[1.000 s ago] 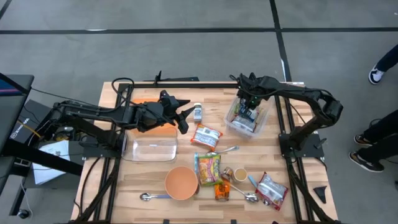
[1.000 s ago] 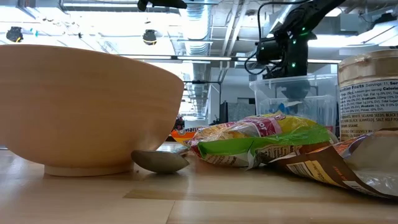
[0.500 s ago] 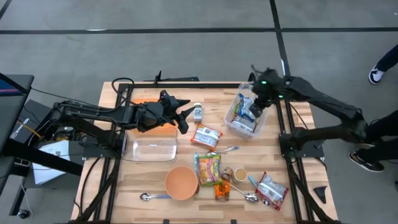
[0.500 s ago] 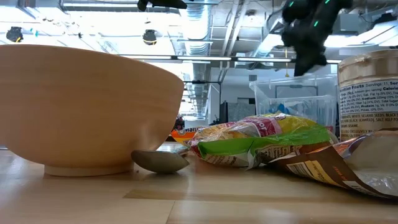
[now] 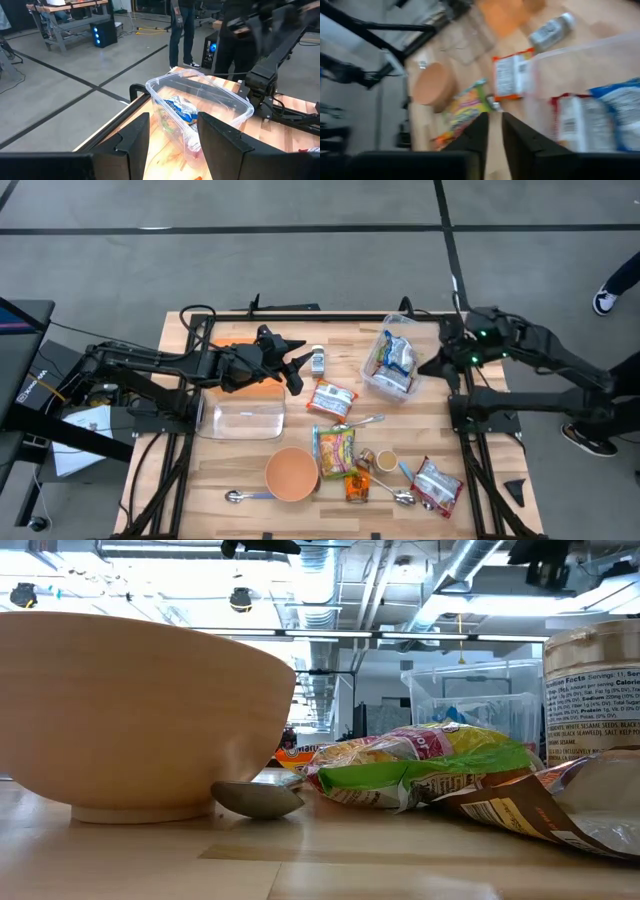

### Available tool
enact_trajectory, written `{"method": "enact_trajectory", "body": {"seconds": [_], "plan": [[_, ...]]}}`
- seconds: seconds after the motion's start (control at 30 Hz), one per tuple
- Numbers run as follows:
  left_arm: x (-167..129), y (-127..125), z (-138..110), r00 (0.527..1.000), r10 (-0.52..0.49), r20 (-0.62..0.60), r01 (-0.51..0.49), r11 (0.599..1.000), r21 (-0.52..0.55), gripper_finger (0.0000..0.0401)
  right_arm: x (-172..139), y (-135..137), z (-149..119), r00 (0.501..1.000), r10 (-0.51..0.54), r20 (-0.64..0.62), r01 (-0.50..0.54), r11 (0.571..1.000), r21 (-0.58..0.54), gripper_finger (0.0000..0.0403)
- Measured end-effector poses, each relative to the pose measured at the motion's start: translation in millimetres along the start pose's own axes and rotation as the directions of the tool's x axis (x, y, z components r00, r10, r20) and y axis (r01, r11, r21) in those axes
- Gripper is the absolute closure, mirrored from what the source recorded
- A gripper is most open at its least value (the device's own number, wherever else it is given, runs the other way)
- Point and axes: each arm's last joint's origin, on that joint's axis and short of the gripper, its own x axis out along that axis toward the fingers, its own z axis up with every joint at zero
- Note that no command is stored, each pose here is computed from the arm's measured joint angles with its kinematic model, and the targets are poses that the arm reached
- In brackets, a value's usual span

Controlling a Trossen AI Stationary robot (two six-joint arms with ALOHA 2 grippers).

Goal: Pick & Place Food Item
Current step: Put the golden seasoning bottle into the orange bin

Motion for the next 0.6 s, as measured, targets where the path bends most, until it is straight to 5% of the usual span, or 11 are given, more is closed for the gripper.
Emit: {"method": "enact_trajectory", "body": {"seconds": [0.33, 0.6], "plan": [[0.0, 0.0, 0.0, 1.0, 0.0, 0.0, 0.0, 0.998, 0.057, 0.0243, 16.4, 27.6, -9.1, 0.976, 0.153, -0.153, -0.145, 0.987, 0.065, 0.014], [-7.8, 5.0, 4.6, 1.0, -0.002, 0.006, 0.002, 0.997, 0.082, 0.0243, 63.5, 56.9, -14.8, 0.92, 0.194, -0.341, -0.194, 0.98, 0.033, 0.0086]]}}
